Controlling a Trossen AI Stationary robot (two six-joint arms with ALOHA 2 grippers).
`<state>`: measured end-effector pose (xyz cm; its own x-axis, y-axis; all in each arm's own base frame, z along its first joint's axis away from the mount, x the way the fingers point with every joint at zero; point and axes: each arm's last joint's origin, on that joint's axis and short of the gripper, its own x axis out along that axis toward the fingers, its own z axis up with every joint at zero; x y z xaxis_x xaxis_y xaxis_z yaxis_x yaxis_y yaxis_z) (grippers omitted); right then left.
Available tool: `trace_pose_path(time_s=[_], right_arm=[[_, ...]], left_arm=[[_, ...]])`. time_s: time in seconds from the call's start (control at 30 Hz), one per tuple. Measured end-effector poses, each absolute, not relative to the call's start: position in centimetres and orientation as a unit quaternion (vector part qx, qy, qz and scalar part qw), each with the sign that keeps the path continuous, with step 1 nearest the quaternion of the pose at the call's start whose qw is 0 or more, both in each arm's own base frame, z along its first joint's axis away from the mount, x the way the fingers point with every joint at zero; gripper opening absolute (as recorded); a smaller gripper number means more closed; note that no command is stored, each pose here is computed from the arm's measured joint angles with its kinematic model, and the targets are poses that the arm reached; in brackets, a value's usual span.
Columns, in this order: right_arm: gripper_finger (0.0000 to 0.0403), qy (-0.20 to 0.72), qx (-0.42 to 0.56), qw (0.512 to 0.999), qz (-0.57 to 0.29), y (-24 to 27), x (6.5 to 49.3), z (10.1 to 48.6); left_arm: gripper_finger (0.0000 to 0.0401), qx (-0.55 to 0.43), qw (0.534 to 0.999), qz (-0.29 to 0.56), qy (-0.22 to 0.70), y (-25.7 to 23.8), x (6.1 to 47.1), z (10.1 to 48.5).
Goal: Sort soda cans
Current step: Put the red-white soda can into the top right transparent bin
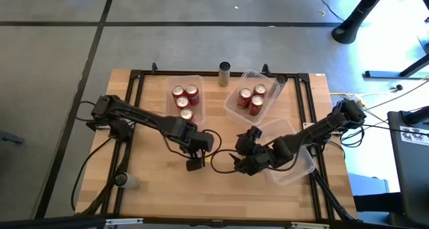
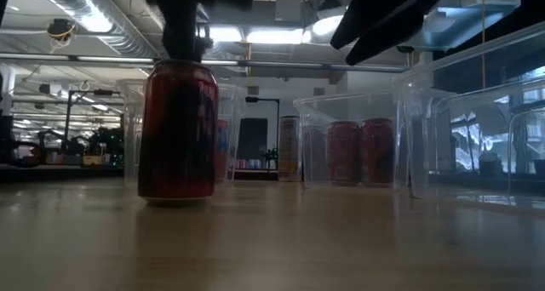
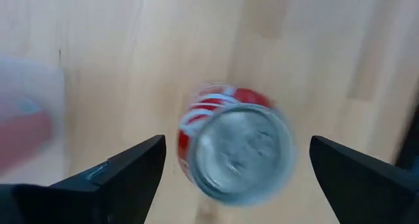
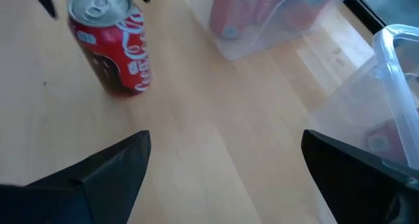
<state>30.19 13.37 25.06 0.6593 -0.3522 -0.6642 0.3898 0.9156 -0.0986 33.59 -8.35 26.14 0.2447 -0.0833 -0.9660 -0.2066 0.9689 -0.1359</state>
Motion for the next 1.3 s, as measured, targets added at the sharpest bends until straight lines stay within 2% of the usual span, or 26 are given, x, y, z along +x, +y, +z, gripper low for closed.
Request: trace_pose_path(time_s=[0.17, 0.3, 0.47, 0.67, 0.83, 0.97, 1.3], right_arm=[[0.0395, 0.346, 0.049, 0.918, -0.19, 13.6, 30.5, 25.3], [0.0395, 0.294, 0.092, 0.934, -0.179, 13.9, 31.4, 26.1], [0.0395, 0.216, 0.089, 0.963, -0.133, 14.4, 33.9, 26.6], [0.0395, 0.173, 0.095, 0.978, -0.064, 13.3, 37.8, 24.5], [0.0395, 0.17, 0.07, 0.981, -0.061, 12.1, 39.8, 22.3], [0.0395, 0.184, 0.055, 0.981, -0.041, 12.0, 41.3, 20.8], [0.0395, 0.189, 0.033, 0.98, -0.047, 12.7, 44.1, 18.6]], left_arm=[[0.0364, -0.111, 0.794, 0.041, 0.597, -8.9, 31.0, 29.8], [0.0364, -0.065, 0.811, 0.086, 0.574, -9.7, 27.5, 32.3], [0.0365, -0.069, 0.839, 0.11, 0.528, -11.1, 23.0, 33.0], [0.0365, -0.111, 0.869, 0.147, 0.459, -12.0, 18.2, 31.0], [0.0365, -0.146, 0.893, 0.167, 0.392, -12.5, 15.6, 28.4], [0.0365, -0.156, 0.902, 0.183, 0.358, -12.5, 14.9, 26.6], [0.0365, -0.144, 0.899, 0.2, 0.363, -12.2, 14.7, 24.9]])
